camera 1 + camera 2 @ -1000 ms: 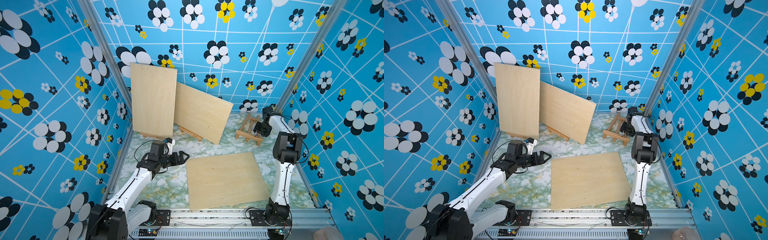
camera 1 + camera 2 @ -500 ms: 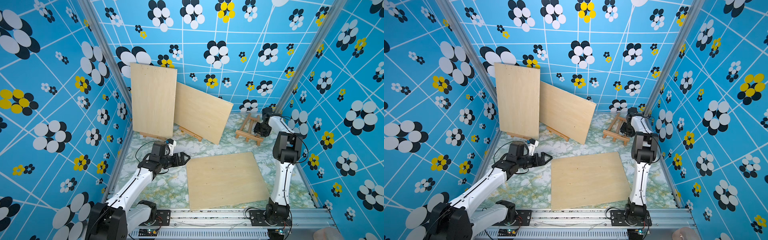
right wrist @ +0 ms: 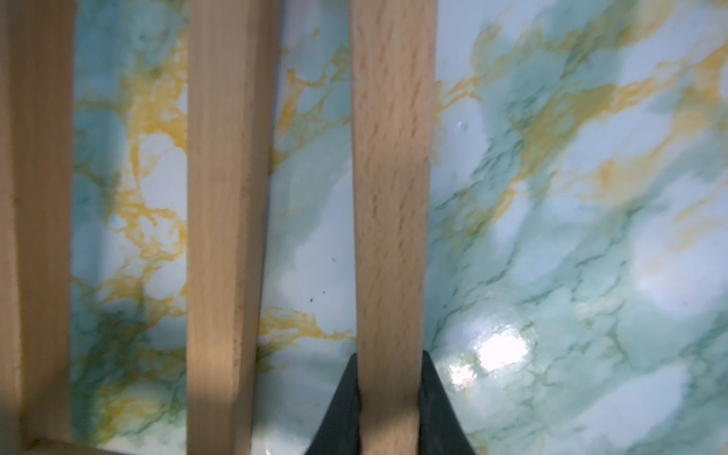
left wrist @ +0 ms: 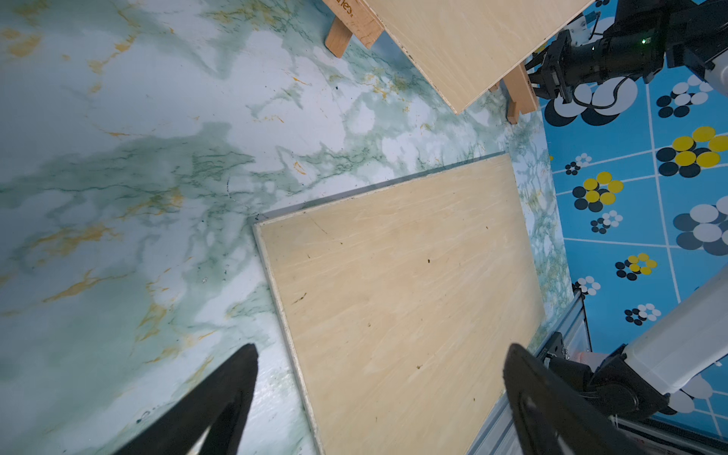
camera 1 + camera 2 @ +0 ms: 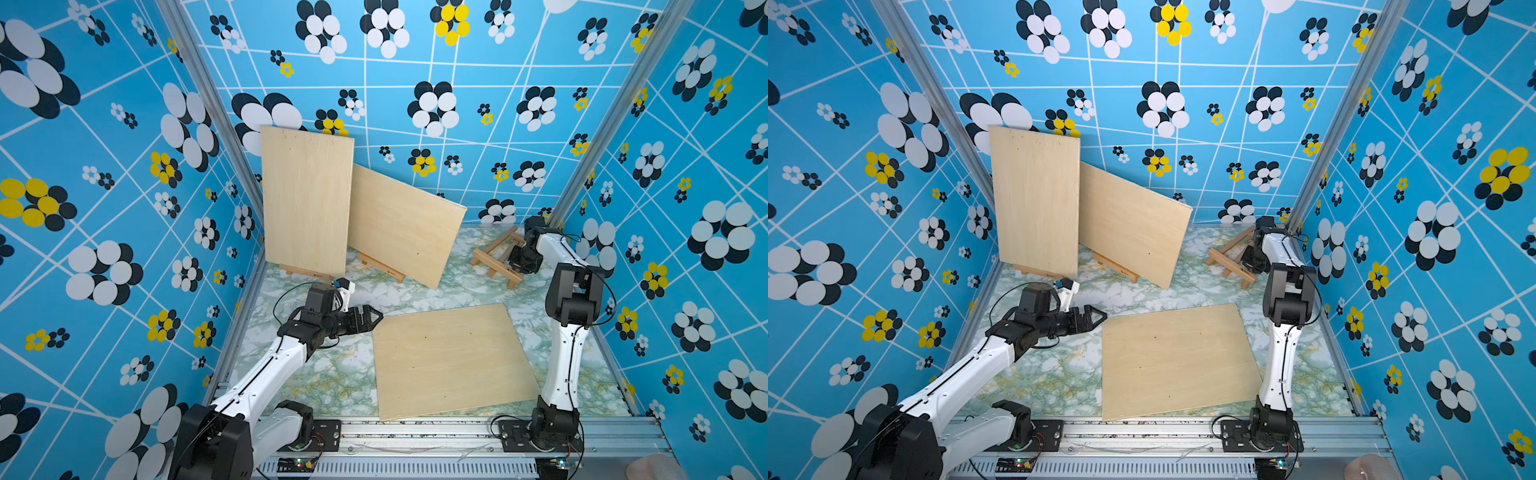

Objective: Assemble the easel
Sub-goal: Pick up the easel at the center of the board.

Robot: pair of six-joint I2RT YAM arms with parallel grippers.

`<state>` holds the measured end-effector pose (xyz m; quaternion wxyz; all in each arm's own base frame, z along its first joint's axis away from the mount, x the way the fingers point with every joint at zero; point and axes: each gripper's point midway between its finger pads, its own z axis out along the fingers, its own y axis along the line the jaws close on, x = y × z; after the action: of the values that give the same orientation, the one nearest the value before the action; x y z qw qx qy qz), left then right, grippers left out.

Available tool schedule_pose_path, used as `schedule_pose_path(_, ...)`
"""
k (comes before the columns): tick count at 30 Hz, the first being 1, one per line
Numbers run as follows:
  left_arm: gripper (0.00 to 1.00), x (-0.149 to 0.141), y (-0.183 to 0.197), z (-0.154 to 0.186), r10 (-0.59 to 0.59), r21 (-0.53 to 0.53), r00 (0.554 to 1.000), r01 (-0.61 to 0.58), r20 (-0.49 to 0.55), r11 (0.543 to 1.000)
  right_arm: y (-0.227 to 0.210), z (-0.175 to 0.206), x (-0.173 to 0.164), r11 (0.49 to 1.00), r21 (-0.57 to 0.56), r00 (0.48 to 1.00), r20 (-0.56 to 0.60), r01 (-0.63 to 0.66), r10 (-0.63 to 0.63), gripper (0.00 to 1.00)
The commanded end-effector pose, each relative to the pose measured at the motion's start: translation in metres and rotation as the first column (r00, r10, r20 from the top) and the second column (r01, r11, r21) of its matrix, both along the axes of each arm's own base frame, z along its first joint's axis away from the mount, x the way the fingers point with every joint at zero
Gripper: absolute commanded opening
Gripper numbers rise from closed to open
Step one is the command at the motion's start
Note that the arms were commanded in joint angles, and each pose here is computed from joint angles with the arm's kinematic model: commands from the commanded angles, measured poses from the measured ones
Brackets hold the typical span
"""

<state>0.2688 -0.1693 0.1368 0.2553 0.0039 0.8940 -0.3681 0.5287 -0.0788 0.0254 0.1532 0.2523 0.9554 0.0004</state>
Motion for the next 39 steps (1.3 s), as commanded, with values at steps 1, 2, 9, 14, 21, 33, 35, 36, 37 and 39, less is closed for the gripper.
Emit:
schedule_pose_path(1, 0.99, 0.001, -0.003, 0.001, -0.001, 0.001, 1.0, 0.001, 0.008, 1.0, -0.007, 0.016, -0.01, 0.998, -0.046, 0.999, 0.023, 0.03, -0.029, 0.0)
schedule_pose_path(2, 0.99, 0.0, -0.004, 0.002, -0.003, 0.001, 1.0, 0.003, 0.01, 1.0, -0.009, 0.023, -0.013, 0.997, -0.059, 0.998, 0.043, 0.041, -0.039, 0.0)
schedule_pose_path(9, 0.99, -0.002, -0.013, 0.016, -0.019, 0.001, 0.999, 0.019, 0.039, 1.0, -0.007, 0.106, -0.035, 0.982, -0.152, 0.97, 0.229, 0.111, -0.075, 0.0)
schedule_pose_path(14, 0.99, -0.007, -0.018, 0.022, -0.022, -0.002, 0.998, 0.022, 0.057, 1.0, -0.008, 0.15, -0.056, 0.965, -0.196, 0.937, 0.334, 0.172, -0.1, 0.0)
schedule_pose_path(21, 0.99, -0.013, -0.024, 0.027, -0.031, 0.003, 0.997, 0.031, 0.064, 1.0, -0.018, 0.188, -0.065, 0.932, -0.256, 0.876, 0.47, 0.255, -0.111, 0.0)
schedule_pose_path(33, 0.99, -0.021, -0.024, 0.028, -0.024, 0.025, 0.999, 0.023, 0.048, 0.999, -0.034, 0.18, -0.051, 0.885, -0.359, 0.84, 0.539, 0.297, -0.063, 0.0)
schedule_pose_path(35, 0.99, -0.02, -0.024, 0.028, -0.024, 0.032, 0.999, 0.022, 0.047, 0.999, -0.035, 0.177, -0.051, 0.88, -0.362, 0.835, 0.546, 0.307, -0.066, 0.0)
schedule_pose_path(36, 0.99, -0.019, -0.024, 0.028, -0.023, 0.034, 0.999, 0.021, 0.047, 0.999, -0.035, 0.174, -0.05, 0.879, -0.366, 0.836, 0.546, 0.305, -0.063, 0.0)
schedule_pose_path(37, 0.99, -0.019, -0.025, 0.028, -0.023, 0.034, 0.999, 0.021, 0.048, 0.999, -0.035, 0.173, -0.05, 0.873, -0.377, 0.834, 0.549, 0.309, -0.058, 0.0)
schedule_pose_path(39, 0.99, -0.018, -0.027, 0.026, -0.026, 0.032, 0.999, 0.025, 0.042, 0.999, -0.033, 0.171, -0.049, 0.861, -0.405, 0.832, 0.553, 0.307, -0.036, 0.0)
